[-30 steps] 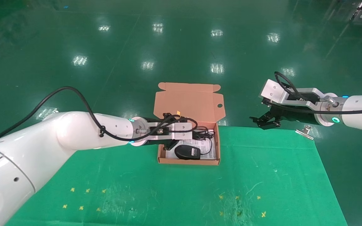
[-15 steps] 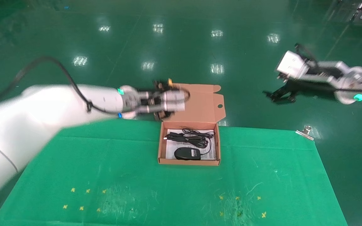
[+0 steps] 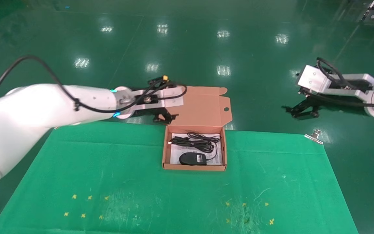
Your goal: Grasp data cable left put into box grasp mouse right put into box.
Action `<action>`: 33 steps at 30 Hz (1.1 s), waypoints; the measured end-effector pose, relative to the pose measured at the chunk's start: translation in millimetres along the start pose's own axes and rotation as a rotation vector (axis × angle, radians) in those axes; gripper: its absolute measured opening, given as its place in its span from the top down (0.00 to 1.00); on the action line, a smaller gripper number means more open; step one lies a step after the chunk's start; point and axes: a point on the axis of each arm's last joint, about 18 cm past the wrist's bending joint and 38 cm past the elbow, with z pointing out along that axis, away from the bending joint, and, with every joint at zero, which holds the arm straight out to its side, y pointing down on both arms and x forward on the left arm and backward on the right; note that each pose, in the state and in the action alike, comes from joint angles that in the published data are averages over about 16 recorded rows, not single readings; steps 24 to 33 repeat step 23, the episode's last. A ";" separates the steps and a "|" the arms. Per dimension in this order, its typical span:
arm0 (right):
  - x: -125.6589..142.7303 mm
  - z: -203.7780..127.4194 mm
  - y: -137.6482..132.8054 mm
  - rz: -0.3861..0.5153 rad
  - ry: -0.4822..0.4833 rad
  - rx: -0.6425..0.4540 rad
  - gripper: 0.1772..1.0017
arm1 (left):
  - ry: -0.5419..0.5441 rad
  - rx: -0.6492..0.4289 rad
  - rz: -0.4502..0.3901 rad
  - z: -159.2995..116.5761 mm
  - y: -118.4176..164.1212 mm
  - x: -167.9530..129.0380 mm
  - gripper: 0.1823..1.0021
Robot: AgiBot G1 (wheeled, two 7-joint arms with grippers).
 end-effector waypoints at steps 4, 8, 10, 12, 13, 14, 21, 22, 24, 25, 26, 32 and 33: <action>-15.1 -1.8 -2.7 0.049 -0.049 0.047 0.00 | 0.042 0.045 -0.095 -9.2 7.9 13.6 0.09; -28.3 -4.6 -5.7 0.092 -0.093 0.091 0.00 | 0.077 0.088 -0.176 -19.2 13.9 24.7 0.05; -34.5 -6.4 -7.4 0.112 -0.115 0.112 0.00 | 0.093 0.110 -0.214 -24.7 16.4 29.6 0.04; -40.6 -8.4 -9.1 0.131 -0.136 0.134 0.00 | 0.108 0.133 -0.250 -30.6 18.7 34.2 0.03; -43.5 -9.5 -10.0 0.140 -0.146 0.145 0.00 | 0.115 0.144 -0.267 -33.6 19.7 36.3 0.03; -46.5 -10.7 -11.0 0.150 -0.157 0.156 0.00 | 0.123 0.155 -0.284 -36.7 20.7 38.4 0.02; -59.2 -16.6 -15.5 0.190 -0.204 0.206 0.00 | 0.153 0.208 -0.356 -51.9 24.6 46.8 0.00; -60.5 -17.3 -16.0 0.194 -0.209 0.211 0.00 | 0.156 0.214 -0.363 -53.7 25.0 47.6 0.00; -61.9 -18.1 -16.5 0.198 -0.214 0.217 0.00 | 0.160 0.220 -0.371 -55.6 25.3 48.4 0.00; -61.9 -18.1 -16.5 0.198 -0.214 0.217 0.00 | 0.160 0.220 -0.371 -55.6 25.3 48.4 0.00; -61.9 -18.1 -16.5 0.198 -0.214 0.217 0.00 | 0.160 0.220 -0.371 -55.6 25.3 48.4 0.00; -61.9 -18.1 -16.5 0.198 -0.214 0.217 0.00 | 0.160 0.220 -0.371 -55.6 25.3 48.4 0.00; -61.9 -18.1 -16.5 0.198 -0.214 0.217 0.00 | 0.160 0.220 -0.371 -55.6 25.3 48.4 0.00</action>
